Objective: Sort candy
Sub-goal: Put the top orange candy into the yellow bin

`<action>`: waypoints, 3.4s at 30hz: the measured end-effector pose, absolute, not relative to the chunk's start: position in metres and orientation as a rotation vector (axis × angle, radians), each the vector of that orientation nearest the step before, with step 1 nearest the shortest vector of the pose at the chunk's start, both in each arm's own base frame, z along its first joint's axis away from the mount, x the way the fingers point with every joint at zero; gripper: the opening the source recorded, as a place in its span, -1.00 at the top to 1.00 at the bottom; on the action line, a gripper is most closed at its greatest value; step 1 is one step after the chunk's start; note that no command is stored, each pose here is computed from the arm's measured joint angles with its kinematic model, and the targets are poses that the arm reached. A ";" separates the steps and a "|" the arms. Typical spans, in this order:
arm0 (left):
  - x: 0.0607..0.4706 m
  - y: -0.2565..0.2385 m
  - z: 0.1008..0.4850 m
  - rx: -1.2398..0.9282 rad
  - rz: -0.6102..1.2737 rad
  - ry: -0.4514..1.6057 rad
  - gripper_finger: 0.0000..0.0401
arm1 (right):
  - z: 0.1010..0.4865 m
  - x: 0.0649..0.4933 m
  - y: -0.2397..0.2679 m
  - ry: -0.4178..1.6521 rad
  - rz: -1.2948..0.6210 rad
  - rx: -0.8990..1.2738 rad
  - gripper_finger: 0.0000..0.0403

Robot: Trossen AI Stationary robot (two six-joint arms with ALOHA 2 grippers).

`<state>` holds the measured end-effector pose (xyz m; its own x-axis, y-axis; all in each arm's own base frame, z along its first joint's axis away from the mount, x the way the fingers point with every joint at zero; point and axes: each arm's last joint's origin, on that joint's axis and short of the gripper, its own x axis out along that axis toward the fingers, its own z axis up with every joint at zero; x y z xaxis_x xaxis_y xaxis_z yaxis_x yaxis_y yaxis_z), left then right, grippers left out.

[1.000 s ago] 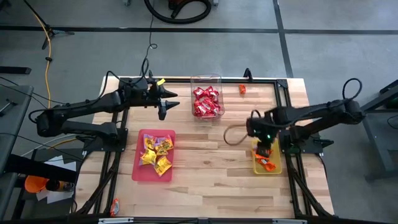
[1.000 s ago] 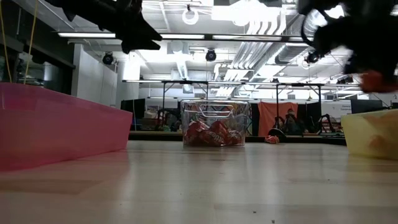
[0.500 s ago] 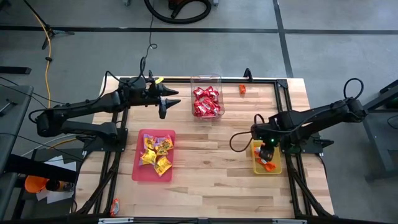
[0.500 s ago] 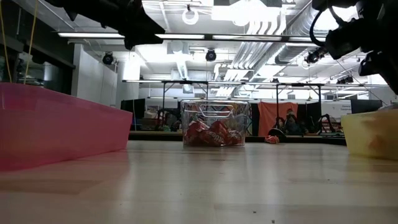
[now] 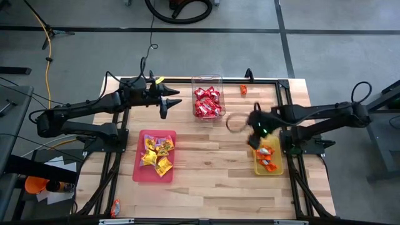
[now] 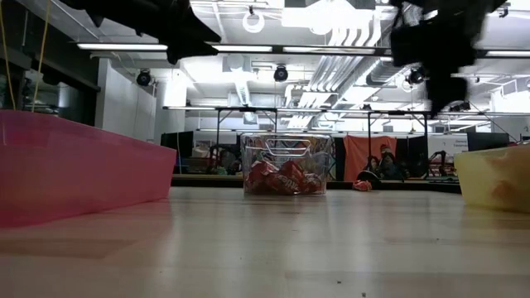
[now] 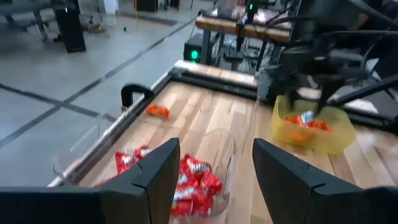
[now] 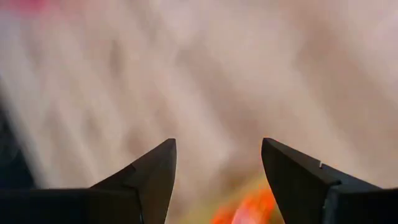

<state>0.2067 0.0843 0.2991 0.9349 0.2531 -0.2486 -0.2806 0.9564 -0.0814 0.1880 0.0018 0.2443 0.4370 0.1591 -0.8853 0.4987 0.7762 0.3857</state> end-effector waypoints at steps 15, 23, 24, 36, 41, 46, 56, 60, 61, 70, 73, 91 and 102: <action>0.209 0.086 0.319 -0.094 0.293 0.035 0.05 | 0.197 0.188 -0.194 0.708 -0.985 0.858 -0.15; 0.209 0.087 0.319 -0.113 0.340 0.029 0.05 | 0.157 0.212 -0.247 0.943 -1.071 0.753 -0.15; 0.209 0.087 0.319 -0.113 0.342 0.029 0.05 | 0.154 0.216 -0.252 0.966 -1.078 0.740 -0.15; 0.209 0.088 0.319 -0.122 0.344 0.029 0.05 | 0.134 0.224 -0.262 1.101 -1.070 0.723 -0.08; 0.209 0.088 0.318 -0.130 0.344 0.031 0.05 | 0.141 0.221 -0.255 1.151 -1.035 0.711 0.39; 0.208 0.087 0.316 -0.129 0.345 0.061 0.05 | 0.173 0.219 -0.251 1.045 -1.016 0.658 0.92; 0.208 0.087 0.313 -0.117 0.342 0.093 0.05 | 0.293 0.203 -0.210 0.558 -0.778 0.526 0.96; 0.208 0.087 0.313 -0.118 0.332 0.092 0.05 | 0.337 0.206 -0.176 0.335 -0.484 0.447 0.95; 0.209 0.087 0.313 -0.118 0.325 0.089 0.05 | 0.345 0.208 -0.166 0.299 -0.410 0.426 0.95; 0.214 0.075 0.323 -0.086 0.208 0.001 0.05 | 0.355 0.251 -0.075 0.310 0.056 0.157 0.98; 0.217 0.065 0.323 -0.073 0.163 0.003 0.05 | 0.350 0.262 -0.059 0.326 0.064 0.099 0.97; 0.223 0.040 0.322 -0.095 0.077 0.015 0.05 | 0.339 0.229 -0.023 0.655 0.264 0.523 0.97; 0.222 0.044 0.321 -0.054 0.095 0.024 0.05 | 0.298 0.161 0.038 1.528 -0.030 0.709 0.97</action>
<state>0.2221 0.0440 0.3209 0.9952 0.0938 -0.0267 -0.0951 0.9941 -0.0523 0.1614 0.0383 0.2984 0.0833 0.4072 -0.9095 0.4431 0.8024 0.3998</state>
